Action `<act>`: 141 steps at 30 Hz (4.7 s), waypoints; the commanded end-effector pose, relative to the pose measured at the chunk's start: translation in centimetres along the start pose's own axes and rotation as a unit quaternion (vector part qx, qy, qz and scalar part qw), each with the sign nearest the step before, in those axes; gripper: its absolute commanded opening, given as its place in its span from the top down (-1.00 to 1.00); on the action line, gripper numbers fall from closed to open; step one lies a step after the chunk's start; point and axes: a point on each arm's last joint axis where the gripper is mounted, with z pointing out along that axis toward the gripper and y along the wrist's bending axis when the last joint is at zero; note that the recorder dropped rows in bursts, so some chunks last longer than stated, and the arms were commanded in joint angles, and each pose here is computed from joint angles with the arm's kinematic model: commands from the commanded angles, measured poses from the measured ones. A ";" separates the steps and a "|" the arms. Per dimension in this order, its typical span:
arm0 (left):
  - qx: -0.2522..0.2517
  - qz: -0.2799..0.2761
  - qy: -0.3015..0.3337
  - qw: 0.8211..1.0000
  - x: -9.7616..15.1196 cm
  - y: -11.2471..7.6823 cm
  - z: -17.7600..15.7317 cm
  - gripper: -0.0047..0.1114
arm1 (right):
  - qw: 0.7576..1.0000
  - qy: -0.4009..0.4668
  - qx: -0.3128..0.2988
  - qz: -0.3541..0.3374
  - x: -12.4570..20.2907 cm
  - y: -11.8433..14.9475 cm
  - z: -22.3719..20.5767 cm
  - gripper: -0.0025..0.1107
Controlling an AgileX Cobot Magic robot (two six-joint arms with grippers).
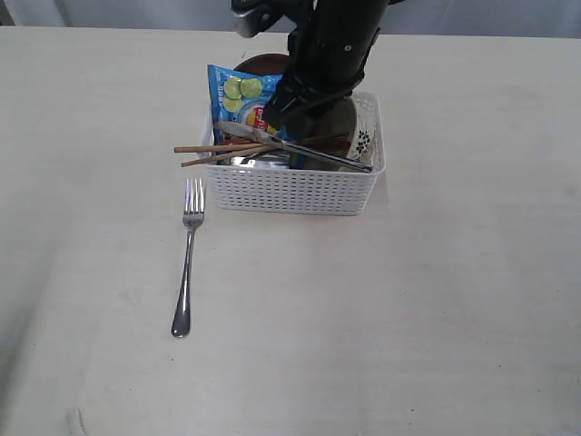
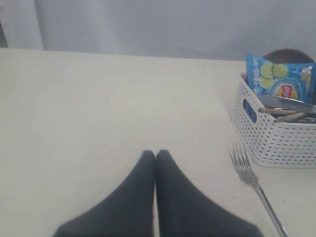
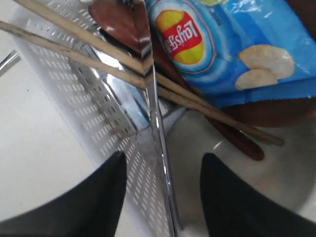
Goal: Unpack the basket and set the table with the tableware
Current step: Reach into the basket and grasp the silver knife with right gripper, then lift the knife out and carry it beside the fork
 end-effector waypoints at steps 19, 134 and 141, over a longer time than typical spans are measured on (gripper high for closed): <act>0.002 0.003 -0.001 1.000 0.1 0.0 0.0 0.92 | 0.998 0.043 -0.034 -0.018 -1.6 -0.6 4.1 0.37; 0.002 0.003 -0.001 1.000 0.1 0.0 0.0 0.92 | 0.867 -0.134 -0.135 0.460 0.3 17.0 12.0 0.96; 0.002 0.003 -0.001 1.000 0.1 0.0 0.0 0.92 | 0.867 -0.134 -0.134 0.460 0.3 17.0 12.1 0.96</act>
